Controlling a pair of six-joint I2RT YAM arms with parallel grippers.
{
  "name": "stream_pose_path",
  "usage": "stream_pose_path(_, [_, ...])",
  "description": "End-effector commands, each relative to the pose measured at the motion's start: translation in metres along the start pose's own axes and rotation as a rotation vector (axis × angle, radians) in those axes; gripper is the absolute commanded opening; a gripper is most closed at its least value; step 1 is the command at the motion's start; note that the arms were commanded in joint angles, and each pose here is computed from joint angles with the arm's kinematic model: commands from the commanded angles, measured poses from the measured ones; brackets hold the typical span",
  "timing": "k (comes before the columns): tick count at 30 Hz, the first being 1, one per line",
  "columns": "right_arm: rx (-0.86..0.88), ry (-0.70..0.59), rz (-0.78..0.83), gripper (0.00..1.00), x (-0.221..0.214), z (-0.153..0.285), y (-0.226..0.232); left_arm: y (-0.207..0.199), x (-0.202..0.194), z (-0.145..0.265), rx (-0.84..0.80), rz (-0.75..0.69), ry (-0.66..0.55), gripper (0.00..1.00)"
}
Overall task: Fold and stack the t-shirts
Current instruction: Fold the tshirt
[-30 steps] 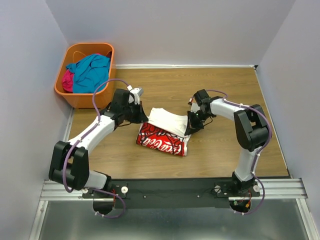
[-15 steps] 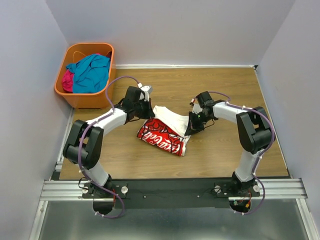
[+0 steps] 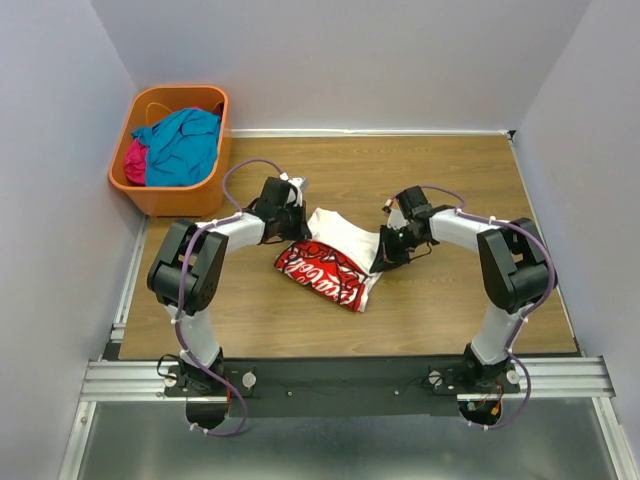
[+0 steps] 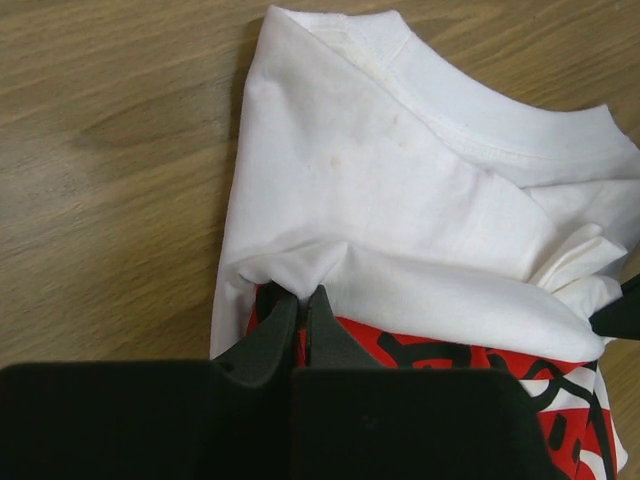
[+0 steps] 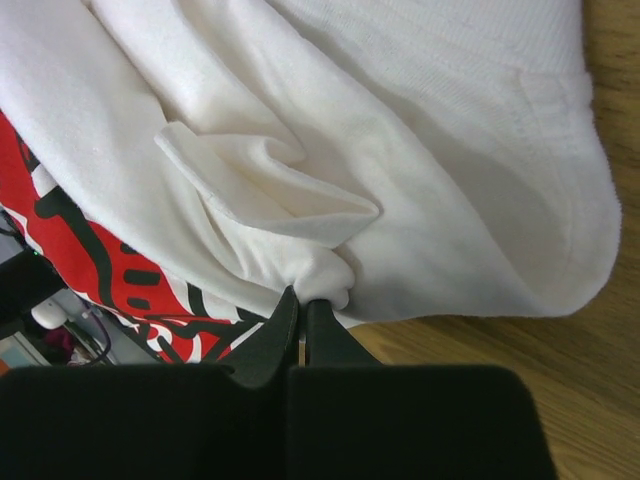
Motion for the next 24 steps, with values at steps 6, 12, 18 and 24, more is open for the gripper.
stream_pose_path(6, [-0.046,-0.065,-0.017,0.00,-0.002,0.027,0.006,0.015,-0.010,-0.018,0.059,0.015,0.028,0.00])
stream_pose_path(12, [-0.080,-0.164,-0.013,0.00,0.009,0.048,0.012,0.014,-0.008,-0.018,0.054,0.007,0.027,0.00])
stream_pose_path(18, [-0.152,-0.156,-0.075,0.00,0.004,0.042,-0.013,0.002,0.003,-0.011,0.022,-0.019,-0.009,0.00])
stream_pose_path(24, [-0.163,-0.105,-0.085,0.00,0.000,0.025,-0.028,-0.006,0.009,-0.003,-0.002,-0.037,-0.030,0.00])
Point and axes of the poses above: each gripper's point midway between its finger pads, its own z axis back along the fingers, its own y axis along the line the jaws close on, x = y × z, the point moved 7 cm from there along z, back along the fingers, and after that the axes turned 5 degrees about z, right-handed, at the moved point
